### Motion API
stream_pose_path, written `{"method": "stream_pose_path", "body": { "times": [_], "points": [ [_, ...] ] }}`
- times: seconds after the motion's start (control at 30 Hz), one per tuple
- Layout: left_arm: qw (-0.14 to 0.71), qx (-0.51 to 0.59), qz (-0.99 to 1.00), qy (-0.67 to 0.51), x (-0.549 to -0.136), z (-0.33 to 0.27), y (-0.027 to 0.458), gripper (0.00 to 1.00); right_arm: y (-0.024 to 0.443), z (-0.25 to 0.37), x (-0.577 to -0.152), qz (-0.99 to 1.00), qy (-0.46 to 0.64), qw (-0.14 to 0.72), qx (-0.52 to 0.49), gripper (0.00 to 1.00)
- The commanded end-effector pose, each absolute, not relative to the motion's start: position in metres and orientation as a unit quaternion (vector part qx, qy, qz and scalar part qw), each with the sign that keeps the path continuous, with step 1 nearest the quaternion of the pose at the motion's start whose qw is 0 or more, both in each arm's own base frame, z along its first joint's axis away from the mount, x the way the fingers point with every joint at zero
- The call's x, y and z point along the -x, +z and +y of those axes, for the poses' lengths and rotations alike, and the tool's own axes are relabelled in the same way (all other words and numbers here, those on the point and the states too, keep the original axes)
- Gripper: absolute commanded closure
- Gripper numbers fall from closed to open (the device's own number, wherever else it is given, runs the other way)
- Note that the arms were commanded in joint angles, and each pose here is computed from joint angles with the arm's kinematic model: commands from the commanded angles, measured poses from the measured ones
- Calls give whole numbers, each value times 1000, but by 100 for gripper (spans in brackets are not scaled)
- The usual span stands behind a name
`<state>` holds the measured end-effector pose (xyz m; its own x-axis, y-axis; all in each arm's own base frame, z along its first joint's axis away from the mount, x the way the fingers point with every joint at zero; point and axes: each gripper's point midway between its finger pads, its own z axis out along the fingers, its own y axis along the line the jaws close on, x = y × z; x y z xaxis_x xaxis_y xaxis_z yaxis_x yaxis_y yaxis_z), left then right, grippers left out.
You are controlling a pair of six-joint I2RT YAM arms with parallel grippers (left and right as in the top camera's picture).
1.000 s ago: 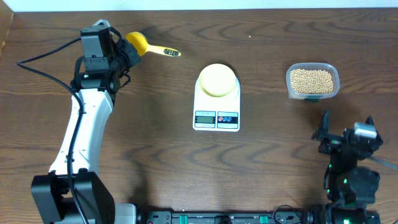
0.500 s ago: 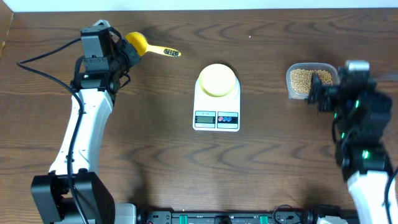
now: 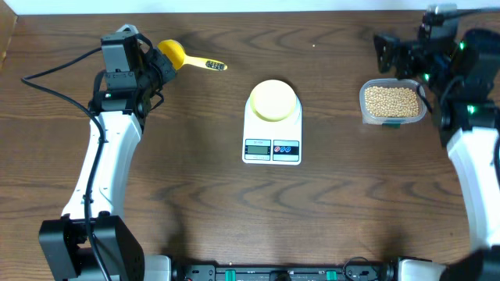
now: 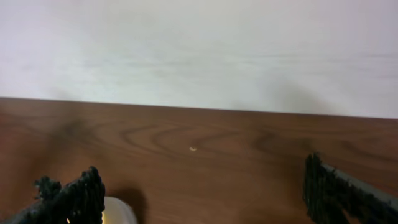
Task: Scoop item into bowl and weigh 50g on scale
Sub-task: 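Swing the right gripper up and over the soybean tub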
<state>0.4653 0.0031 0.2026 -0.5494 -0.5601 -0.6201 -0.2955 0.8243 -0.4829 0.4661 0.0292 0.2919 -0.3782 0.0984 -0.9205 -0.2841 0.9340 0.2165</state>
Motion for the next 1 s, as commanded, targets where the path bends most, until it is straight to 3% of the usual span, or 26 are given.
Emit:
{"method": "stream_pose_path", "body": {
  "times": [0.0, 0.47, 0.97],
  "points": [
    [421, 246, 858, -165, -468, 5, 217, 92, 302, 52, -477, 800, 265, 534, 66, 1],
    [422, 255, 853, -170, -469, 5, 218, 93, 291, 114, -517, 746, 462, 466, 110, 1],
    [424, 279, 842, -186, -471, 4, 222, 92, 249, 193, -544, 712, 528, 449, 111, 1]
  ]
}}
